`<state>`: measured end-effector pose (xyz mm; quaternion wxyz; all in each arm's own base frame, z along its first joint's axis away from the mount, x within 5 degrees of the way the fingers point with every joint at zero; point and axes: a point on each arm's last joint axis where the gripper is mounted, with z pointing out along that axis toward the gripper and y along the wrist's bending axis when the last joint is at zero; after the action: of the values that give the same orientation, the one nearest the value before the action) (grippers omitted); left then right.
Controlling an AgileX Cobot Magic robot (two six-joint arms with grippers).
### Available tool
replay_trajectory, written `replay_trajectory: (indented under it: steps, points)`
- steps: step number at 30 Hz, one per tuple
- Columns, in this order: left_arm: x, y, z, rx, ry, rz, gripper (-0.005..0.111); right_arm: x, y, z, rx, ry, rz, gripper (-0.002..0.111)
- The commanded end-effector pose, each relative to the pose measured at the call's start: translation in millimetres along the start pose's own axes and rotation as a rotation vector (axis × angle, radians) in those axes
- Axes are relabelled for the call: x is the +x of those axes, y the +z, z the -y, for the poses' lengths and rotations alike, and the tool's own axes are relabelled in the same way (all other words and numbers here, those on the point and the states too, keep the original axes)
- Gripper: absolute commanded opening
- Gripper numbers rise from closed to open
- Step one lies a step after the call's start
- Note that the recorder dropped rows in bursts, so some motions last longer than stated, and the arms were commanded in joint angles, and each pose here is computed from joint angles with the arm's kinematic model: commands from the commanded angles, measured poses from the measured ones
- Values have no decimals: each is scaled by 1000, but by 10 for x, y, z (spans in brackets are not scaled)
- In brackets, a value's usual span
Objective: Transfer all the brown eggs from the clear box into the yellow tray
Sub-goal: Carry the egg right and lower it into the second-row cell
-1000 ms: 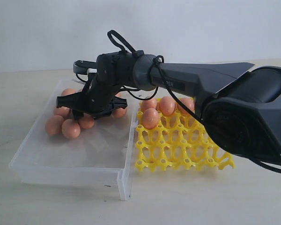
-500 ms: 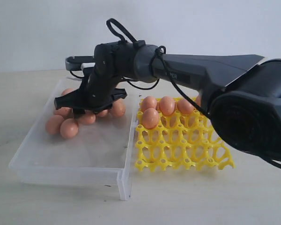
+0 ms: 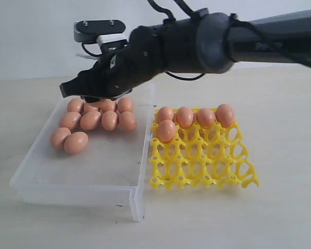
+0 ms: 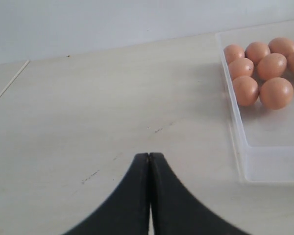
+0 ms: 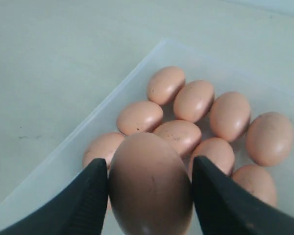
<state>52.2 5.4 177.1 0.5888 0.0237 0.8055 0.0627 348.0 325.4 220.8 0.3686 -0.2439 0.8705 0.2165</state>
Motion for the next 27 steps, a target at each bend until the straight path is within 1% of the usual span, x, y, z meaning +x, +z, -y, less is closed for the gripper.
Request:
replay_trajectory:
  steps: [1, 6, 9, 14, 17, 22, 27]
  points:
    - [-21, -4, 2, 6, -6, 13, 0, 146, -393, 67, 10, -19, 176, 0]
    - [-21, -4, 2, 6, -6, 13, 0, 389, -834, 305, 56, 18, 303, 0]
    - [-21, -4, 2, 6, -6, 13, 0, 595, -1005, 551, 123, 52, 319, 0]
    - [-21, -4, 2, 6, -6, 13, 0, 961, -1128, 907, 243, 87, 326, 0]
    - [-21, -4, 2, 6, -6, 13, 0, 1018, -1152, 986, 270, 93, 348, 0]
    - [-21, -4, 2, 6, -6, 13, 0, 1000, -1144, 994, 276, 83, 388, 0]
    - [-21, -4, 2, 6, -6, 13, 0, 1145, -953, 1054, 287, 105, 327, 0]
